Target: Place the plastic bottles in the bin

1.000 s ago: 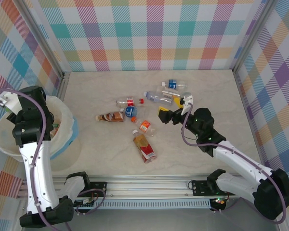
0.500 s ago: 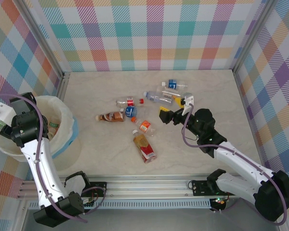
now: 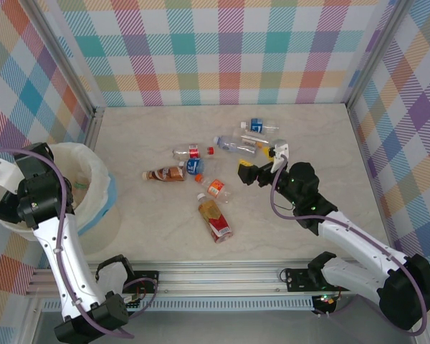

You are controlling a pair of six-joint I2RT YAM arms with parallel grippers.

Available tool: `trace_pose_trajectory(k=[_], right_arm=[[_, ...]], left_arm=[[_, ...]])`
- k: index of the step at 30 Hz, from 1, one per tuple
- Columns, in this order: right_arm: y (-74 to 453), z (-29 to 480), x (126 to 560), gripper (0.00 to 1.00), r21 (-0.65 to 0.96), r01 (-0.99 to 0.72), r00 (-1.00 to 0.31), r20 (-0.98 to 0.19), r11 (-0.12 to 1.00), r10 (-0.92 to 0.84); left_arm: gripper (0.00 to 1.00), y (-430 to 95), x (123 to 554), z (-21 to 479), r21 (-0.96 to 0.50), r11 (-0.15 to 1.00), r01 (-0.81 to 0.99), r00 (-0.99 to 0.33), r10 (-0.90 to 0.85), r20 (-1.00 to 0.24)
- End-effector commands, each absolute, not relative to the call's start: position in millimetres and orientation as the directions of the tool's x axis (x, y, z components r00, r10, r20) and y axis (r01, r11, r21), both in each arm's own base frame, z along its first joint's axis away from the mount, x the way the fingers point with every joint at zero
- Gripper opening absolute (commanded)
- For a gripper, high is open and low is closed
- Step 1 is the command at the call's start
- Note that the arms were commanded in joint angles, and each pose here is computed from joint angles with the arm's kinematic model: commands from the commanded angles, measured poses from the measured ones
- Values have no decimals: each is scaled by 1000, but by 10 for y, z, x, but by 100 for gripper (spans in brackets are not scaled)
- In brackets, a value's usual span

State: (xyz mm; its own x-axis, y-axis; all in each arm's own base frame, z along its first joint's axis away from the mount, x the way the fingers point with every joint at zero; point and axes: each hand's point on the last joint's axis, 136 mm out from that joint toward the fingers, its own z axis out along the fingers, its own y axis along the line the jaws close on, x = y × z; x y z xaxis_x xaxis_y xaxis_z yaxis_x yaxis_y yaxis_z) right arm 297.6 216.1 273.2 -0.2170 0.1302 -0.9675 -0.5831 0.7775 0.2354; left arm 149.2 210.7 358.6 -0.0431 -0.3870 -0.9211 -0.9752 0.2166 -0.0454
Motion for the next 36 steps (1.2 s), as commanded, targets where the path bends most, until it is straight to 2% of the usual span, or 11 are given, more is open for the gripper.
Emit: trace_pose_trajectory(k=[1, 4, 7, 12, 18, 23, 30, 36], right_arm=[[2189, 2638, 2978, 100, 220, -590, -236, -967, 777, 95], [2228, 2461, 3002, 100, 244, -578, -312, -948, 779, 65], [2304, 2235, 2967, 100, 301, -568, -410, -911, 766, 54], [2546, 1788, 2640, 100, 371, -581, -569, -822, 724, -35], [2738, 1461, 2209, 100, 335, -600, -629, -759, 727, -169], [2878, 1170, 1882, 100, 248, -642, -640, -694, 725, -329], [3089, 913, 1667, 100, 211, -663, -651, -636, 718, -414], [3129, 651, 1662, 100, 115, -624, -665, -598, 773, -448]], left_arm=[[100, 2015, 1705, 3606, -120, 345, -931, -38, -419, -907], [100, 1803, 1929, 3615, -200, 498, -844, -59, -456, -888], [100, 1596, 2109, 3640, -264, 601, -754, -93, -496, -863], [100, 1263, 2323, 3733, -335, 714, -614, -159, -528, -834], [100, 612, 2568, 3932, -430, 823, -370, -238, -532, -813], [100, 99, 2723, 3979, -465, 860, -209, -322, -510, -798], [100, -675, 2957, 3849, -464, 886, 17, -459, -405, -791], [100, -1262, 3103, 3583, -478, 867, 145, -585, -314, -748]])
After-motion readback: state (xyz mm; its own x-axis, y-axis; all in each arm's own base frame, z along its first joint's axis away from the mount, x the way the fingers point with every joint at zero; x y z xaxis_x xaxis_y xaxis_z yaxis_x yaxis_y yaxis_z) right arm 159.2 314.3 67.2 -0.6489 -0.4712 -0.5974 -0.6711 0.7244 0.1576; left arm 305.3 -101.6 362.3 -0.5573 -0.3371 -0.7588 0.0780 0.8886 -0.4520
